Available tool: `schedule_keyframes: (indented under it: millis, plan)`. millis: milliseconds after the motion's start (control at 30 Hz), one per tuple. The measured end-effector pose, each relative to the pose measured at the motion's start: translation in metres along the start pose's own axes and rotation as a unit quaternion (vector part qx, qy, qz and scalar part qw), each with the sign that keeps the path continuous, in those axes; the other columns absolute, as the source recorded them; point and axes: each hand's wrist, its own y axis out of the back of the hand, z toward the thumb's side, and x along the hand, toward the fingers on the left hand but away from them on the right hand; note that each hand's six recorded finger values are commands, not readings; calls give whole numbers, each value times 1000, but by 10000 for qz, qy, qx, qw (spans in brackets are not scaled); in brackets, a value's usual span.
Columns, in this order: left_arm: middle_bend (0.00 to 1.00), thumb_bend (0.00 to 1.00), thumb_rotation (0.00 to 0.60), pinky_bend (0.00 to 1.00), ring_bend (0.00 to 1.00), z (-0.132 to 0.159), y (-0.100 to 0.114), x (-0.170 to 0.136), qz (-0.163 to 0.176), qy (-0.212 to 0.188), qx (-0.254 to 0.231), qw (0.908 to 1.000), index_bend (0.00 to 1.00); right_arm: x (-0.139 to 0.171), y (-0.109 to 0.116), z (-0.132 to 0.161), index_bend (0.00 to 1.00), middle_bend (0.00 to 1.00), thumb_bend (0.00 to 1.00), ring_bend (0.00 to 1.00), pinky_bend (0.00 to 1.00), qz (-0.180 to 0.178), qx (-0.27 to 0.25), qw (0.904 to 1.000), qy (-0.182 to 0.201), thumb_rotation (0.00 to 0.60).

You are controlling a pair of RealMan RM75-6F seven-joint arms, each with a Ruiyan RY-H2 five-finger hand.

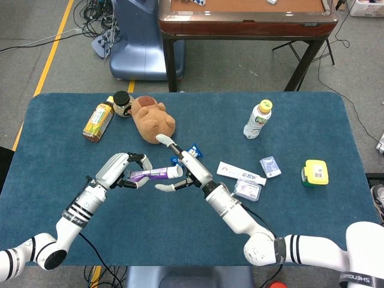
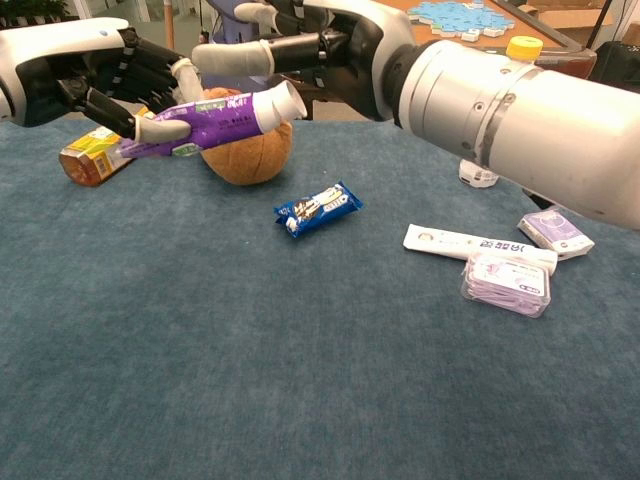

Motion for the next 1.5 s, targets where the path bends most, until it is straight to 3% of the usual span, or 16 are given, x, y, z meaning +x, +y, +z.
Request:
schedule_keyframes:
  millis: [633,1500]
  plan:
    - [686,599,600,348,447,1,0,3,2,-3,-39,10000,573,-15,-15,-3,0,0,0,0,0,105,-332,9994,5,580]
    - [686,603,600,348,447,9,6,7,42,-31,-514,9987,573,-18,-19,0,0,0,0,0,0,-66,-1391,9889,512,569]
